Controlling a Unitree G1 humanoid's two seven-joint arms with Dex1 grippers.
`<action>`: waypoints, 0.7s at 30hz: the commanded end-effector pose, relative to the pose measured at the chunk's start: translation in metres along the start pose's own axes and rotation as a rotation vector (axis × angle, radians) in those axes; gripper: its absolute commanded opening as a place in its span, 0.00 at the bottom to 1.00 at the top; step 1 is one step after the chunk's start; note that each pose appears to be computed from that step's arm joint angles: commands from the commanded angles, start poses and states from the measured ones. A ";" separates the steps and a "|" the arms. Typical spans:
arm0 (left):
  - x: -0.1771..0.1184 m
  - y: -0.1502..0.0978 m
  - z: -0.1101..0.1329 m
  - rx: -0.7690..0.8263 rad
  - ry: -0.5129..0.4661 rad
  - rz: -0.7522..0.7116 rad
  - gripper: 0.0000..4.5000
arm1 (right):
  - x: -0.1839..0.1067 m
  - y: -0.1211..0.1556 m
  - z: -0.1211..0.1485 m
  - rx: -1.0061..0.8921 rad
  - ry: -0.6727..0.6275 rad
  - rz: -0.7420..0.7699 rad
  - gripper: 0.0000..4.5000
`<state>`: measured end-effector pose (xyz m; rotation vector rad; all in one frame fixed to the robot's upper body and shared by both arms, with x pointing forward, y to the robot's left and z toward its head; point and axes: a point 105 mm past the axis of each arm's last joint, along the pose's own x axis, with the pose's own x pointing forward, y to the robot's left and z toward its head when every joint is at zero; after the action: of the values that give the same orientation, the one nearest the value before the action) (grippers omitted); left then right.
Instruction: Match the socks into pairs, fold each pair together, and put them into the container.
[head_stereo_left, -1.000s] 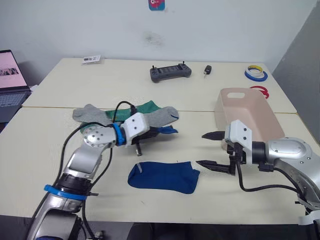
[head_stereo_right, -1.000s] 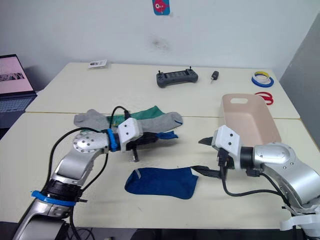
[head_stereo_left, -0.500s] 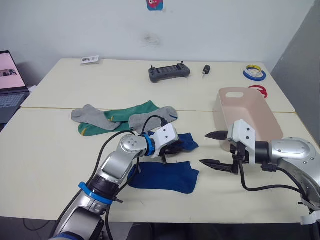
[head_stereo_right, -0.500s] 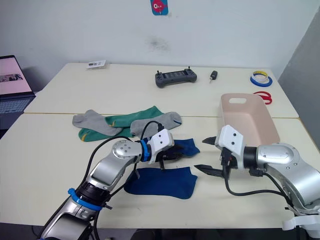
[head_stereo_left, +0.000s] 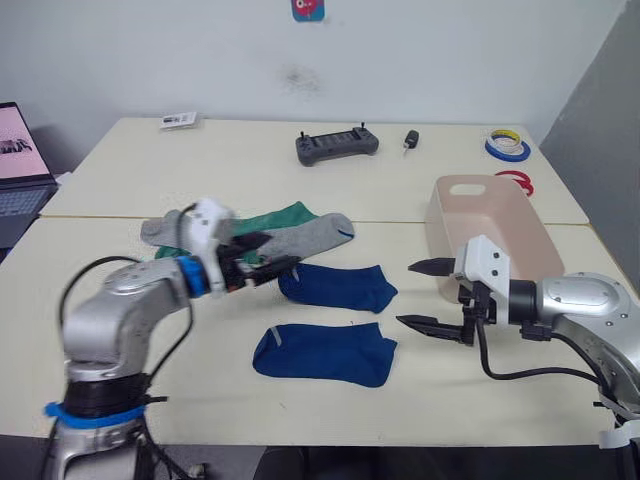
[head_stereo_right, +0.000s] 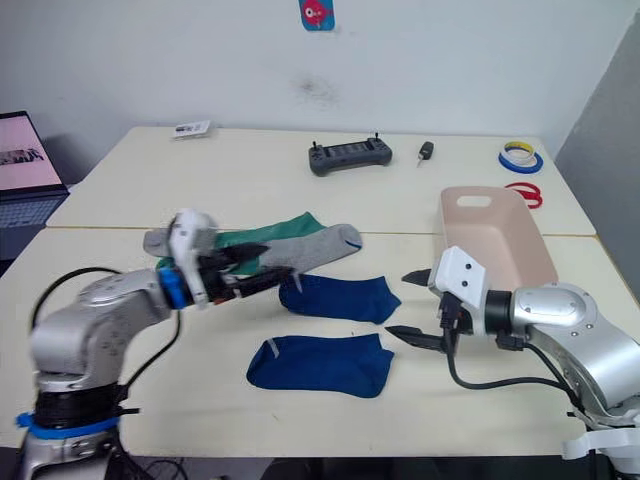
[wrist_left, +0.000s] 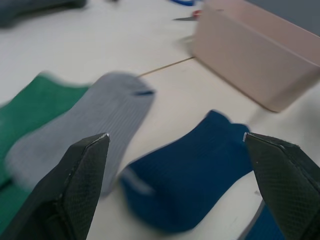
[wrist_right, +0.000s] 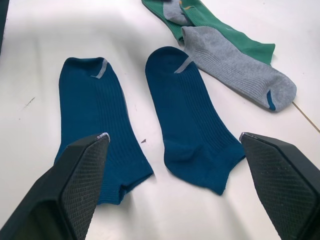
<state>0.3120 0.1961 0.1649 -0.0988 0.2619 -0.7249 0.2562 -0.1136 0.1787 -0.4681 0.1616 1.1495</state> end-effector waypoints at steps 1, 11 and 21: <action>-0.009 0.012 -0.017 -0.105 0.011 0.083 1.00 | 0.001 0.002 0.013 -0.048 -0.044 0.016 1.00; 0.031 0.006 -0.045 -0.199 0.066 0.143 1.00 | 0.002 0.002 0.013 -0.048 -0.040 0.030 1.00; 0.061 0.000 -0.053 -0.207 0.109 0.107 0.66 | 0.003 0.003 0.011 -0.042 -0.037 0.024 1.00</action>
<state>0.3418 0.1632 0.0993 -0.2514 0.4508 -0.5600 0.2557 -0.1075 0.1812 -0.4697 0.1416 1.1821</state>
